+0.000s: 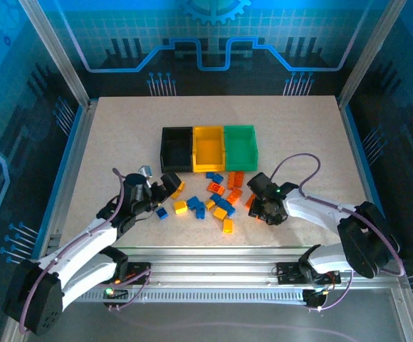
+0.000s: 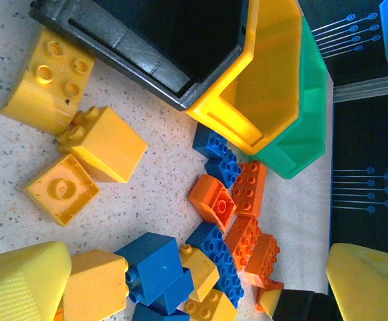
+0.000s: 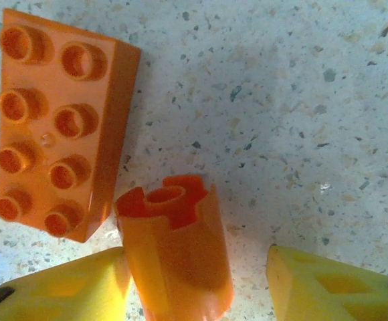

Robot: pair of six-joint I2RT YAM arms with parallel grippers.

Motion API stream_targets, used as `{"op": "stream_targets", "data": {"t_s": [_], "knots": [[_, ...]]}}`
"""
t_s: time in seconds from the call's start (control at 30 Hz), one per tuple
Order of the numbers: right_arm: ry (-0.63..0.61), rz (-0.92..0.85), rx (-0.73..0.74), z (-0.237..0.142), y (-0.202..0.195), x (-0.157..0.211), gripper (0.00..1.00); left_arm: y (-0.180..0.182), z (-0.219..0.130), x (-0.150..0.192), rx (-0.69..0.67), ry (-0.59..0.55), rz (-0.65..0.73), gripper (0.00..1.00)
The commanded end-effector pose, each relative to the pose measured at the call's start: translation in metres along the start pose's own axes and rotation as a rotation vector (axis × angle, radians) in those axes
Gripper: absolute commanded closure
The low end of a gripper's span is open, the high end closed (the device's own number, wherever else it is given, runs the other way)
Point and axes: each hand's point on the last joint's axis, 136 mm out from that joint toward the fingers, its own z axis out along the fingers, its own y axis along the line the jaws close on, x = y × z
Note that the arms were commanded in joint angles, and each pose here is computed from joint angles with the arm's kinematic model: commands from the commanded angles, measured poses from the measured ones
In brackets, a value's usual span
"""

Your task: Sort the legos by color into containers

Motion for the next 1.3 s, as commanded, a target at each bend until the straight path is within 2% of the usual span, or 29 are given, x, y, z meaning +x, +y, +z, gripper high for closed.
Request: {"op": "stream_targets", "data": {"t_s": [0.0,0.4,0.6,0.73,0.83,0.97,1.07,1.27], "knots": [[-0.019,0.004,0.026,0.004,-0.001,-0.004,0.46,-0.004,-0.002,0.004,0.02,0.017,0.01,0.01],[-0.036,-0.128,0.052,0.01,-0.001,-0.017,0.65,-0.002,0.0,0.004,0.006,0.02,0.005,0.01],[-0.115,-0.268,-0.035,-0.027,0.02,-0.036,0.72,-0.002,0.001,0.005,-0.006,0.031,-0.004,0.01],[-0.241,-0.342,-0.126,-0.076,0.058,-0.072,0.73,-0.003,0.0,0.005,-0.009,0.039,-0.016,0.01],[-0.3,-0.325,-0.145,-0.089,0.082,-0.108,0.73,0.001,-0.001,0.006,-0.036,0.044,-0.036,0.01],[-0.326,-0.283,-0.146,-0.08,0.112,-0.16,0.72,0.008,-0.003,0.008,-0.075,0.047,-0.071,0.01],[-0.324,-0.278,-0.09,-0.064,0.126,-0.193,0.72,0.013,-0.007,0.008,-0.107,0.045,-0.09,0.01],[-0.296,-0.272,-0.045,-0.039,0.144,-0.229,0.65,0.025,-0.016,0.009,-0.184,0.034,-0.104,0.01]]}}
